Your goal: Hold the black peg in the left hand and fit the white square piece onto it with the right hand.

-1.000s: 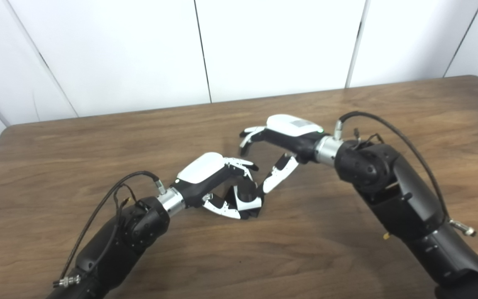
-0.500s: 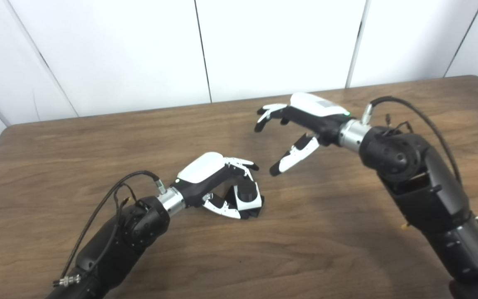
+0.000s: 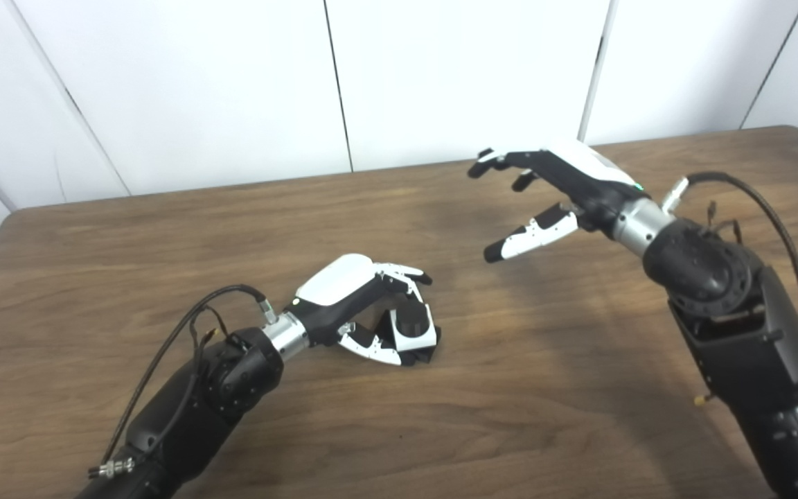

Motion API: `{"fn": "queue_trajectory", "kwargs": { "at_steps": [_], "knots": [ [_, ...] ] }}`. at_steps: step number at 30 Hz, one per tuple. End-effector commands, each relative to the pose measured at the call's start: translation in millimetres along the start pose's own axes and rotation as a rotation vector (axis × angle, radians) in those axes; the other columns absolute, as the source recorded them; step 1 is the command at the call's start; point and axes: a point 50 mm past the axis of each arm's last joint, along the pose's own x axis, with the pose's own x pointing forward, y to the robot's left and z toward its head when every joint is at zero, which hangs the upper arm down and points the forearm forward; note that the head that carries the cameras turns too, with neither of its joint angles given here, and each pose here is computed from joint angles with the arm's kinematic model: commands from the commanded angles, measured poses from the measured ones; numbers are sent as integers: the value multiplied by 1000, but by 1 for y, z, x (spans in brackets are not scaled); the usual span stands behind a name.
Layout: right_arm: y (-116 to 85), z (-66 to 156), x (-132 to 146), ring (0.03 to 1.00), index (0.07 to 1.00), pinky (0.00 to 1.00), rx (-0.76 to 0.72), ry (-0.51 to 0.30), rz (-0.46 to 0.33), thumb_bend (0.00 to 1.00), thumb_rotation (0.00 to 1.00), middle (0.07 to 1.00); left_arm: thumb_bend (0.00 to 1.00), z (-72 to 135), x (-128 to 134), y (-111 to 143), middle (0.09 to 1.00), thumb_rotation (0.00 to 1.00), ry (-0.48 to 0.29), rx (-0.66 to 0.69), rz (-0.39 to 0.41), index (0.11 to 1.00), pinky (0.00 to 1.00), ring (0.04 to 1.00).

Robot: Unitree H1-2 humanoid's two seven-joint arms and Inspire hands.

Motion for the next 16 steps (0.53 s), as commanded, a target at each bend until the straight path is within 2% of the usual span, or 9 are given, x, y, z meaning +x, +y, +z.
{"fn": "queue_trajectory", "kwargs": {
  "at_steps": [1,4,5,7,8,11,14,16],
  "knots": [
    [-15,17,-4,853,781,719,-1,-60,-148,805,345,882,517,-27,-30,-41,837,87,201,107,-173,495,816,835],
    [-8,15,-13,853,780,729,30,-40,-211,789,351,876,517,-27,-31,-45,835,87,258,109,-109,496,786,827],
    [-4,15,-17,840,776,705,46,-36,-237,779,355,868,697,-26,-32,-47,844,213,288,96,-78,586,794,841],
    [2,15,-25,826,776,680,74,-29,-276,765,358,862,800,-25,-32,-50,842,277,336,72,-42,643,783,843],
    [5,15,-27,824,775,686,83,-26,-289,753,351,861,809,-25,-33,-51,858,325,350,63,-34,695,763,852],
    [15,14,-38,824,773,693,126,-16,-336,736,325,858,826,-21,-33,-54,892,363,416,19,-9,805,716,865],
    [24,11,-46,829,772,703,175,-9,-367,726,313,859,837,-16,-33,-57,915,344,491,-54,31,883,680,867],
    [32,10,-52,824,775,700,204,9,-382,724,323,858,831,-10,-32,-60,915,317,536,-113,95,910,647,860]
  ]
}}
